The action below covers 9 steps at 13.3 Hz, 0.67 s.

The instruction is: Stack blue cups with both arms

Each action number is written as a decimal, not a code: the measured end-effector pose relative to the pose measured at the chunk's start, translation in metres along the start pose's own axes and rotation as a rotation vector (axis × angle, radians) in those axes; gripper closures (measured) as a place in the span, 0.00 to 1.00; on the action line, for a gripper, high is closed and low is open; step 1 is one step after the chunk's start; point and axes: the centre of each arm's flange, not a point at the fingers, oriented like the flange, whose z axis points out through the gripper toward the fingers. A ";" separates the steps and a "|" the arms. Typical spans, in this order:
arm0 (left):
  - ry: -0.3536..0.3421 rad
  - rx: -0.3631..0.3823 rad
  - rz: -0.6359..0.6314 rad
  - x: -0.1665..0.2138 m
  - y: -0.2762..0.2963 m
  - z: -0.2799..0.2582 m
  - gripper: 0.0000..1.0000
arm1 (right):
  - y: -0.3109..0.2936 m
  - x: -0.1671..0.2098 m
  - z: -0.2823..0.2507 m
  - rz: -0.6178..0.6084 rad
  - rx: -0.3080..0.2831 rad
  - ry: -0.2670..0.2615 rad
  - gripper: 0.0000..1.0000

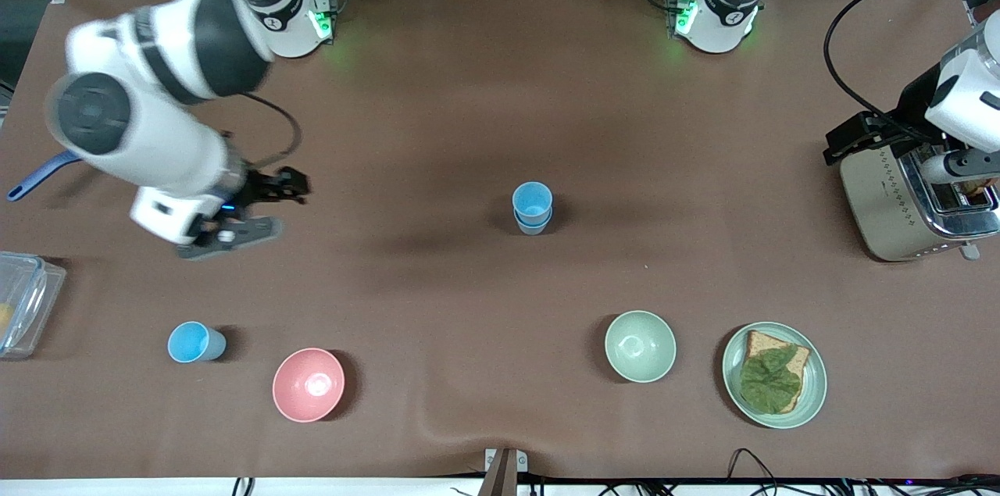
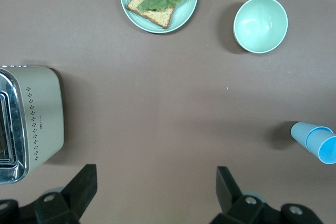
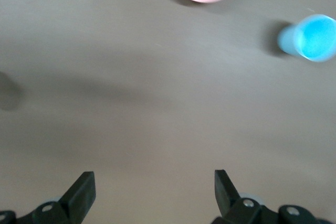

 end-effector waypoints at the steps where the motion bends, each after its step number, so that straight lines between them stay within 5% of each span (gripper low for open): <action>1: -0.001 0.000 0.005 0.000 0.001 0.000 0.00 | 0.019 -0.017 -0.013 0.023 0.005 -0.002 0.00; 5: -0.010 0.002 0.011 -0.001 0.002 0.005 0.00 | 0.055 -0.079 -0.062 0.040 0.005 -0.003 0.00; 9: -0.014 0.003 0.011 -0.001 0.001 0.007 0.00 | 0.071 -0.088 -0.069 0.049 -0.016 0.008 0.00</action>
